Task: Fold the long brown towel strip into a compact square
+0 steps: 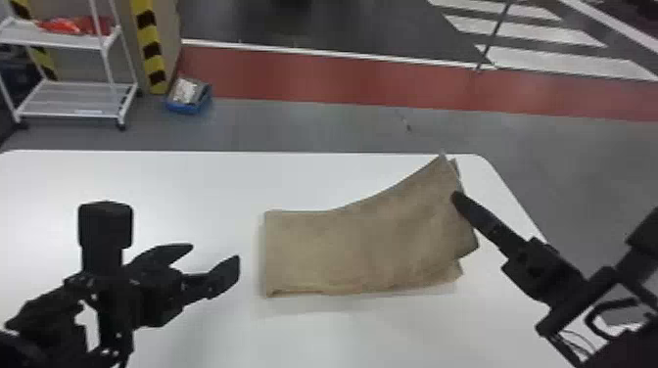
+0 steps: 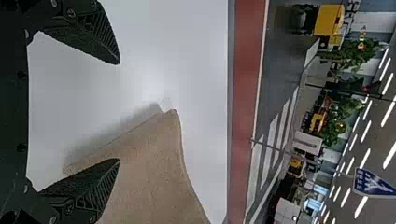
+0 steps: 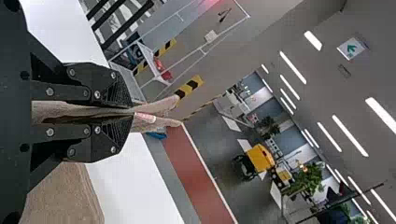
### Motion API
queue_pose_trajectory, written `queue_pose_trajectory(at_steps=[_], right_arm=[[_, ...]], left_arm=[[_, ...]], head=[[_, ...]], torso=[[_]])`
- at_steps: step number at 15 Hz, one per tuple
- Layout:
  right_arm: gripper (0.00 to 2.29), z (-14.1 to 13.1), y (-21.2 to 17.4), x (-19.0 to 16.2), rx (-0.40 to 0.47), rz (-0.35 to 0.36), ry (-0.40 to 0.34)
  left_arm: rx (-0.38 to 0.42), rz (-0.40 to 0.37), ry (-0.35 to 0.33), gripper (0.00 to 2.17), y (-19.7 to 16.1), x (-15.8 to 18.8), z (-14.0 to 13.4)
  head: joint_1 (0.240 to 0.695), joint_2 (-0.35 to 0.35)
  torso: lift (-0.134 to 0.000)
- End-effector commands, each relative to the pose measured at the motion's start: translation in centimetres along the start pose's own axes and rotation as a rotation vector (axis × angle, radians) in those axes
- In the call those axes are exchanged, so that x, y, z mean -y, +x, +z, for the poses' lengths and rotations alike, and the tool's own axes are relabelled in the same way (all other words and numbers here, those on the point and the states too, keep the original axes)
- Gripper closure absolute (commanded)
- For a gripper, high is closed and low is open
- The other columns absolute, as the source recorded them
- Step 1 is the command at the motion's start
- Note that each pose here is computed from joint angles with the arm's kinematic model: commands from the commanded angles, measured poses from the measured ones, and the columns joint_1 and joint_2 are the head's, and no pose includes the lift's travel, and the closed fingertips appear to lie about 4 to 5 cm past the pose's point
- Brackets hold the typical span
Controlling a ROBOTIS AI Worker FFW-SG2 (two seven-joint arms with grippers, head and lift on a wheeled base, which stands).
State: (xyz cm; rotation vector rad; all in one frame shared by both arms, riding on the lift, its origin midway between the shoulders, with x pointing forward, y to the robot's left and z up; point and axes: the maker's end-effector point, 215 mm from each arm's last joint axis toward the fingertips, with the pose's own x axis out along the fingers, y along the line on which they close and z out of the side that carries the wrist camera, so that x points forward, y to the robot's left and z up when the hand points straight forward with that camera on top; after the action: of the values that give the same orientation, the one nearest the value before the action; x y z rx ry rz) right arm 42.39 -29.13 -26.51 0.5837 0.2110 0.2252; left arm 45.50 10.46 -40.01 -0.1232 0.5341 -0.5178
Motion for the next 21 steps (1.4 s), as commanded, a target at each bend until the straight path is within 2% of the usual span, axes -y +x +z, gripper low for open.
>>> queue_pose_trajectory(at_steps=[1,4,6,11,13,15,18,21], right_arm=[[1.0,0.1,0.5,2.7,0.009,-0.03,0.013],[1.0,-0.2,2.0,3.2,0.01,0.025,0.053],[1.0,0.5,2.6,3.1,0.027,0.039,0.031],[1.0,1.0,2.2,1.6,0.042,0.11,0.037],[1.0,0.9,2.0,2.9,0.053,0.093,0.038],[1.0,0.6,2.4,5.7,0.054,0.057,0.042],[1.0,-0.8,3.4,8.9,0.042,0.056,0.094],[1.0,-1.8,4.5,11.5,0.031,0.021,0.077]], left_arm=[[0.002,-0.017,0.007,0.16,0.3,1.1,0.0],[-0.008,-0.016,0.012,0.16,0.4,1.3,-0.5],[-0.016,-0.011,0.007,0.16,0.0,1.2,-1.2],[-0.013,0.006,0.011,0.16,-0.5,1.1,-1.2],[-0.015,-0.001,0.013,0.16,-0.4,1.5,-1.3],[-0.018,0.001,0.015,0.16,-0.4,1.6,-1.5],[-0.019,0.005,0.02,0.16,-0.4,1.3,-1.5],[-0.026,0.011,0.022,0.16,-0.6,0.9,-1.8]], head=[[0.695,-0.222],[0.695,-0.267],[0.695,-0.268],[0.695,-0.255],[0.695,-0.251],[0.695,-0.268],[0.695,-0.291],[0.695,-0.306]], torso=[[-0.124],[-0.124],[-0.124],[-0.124],[-0.124],[-0.124],[-0.124],[-0.124]])
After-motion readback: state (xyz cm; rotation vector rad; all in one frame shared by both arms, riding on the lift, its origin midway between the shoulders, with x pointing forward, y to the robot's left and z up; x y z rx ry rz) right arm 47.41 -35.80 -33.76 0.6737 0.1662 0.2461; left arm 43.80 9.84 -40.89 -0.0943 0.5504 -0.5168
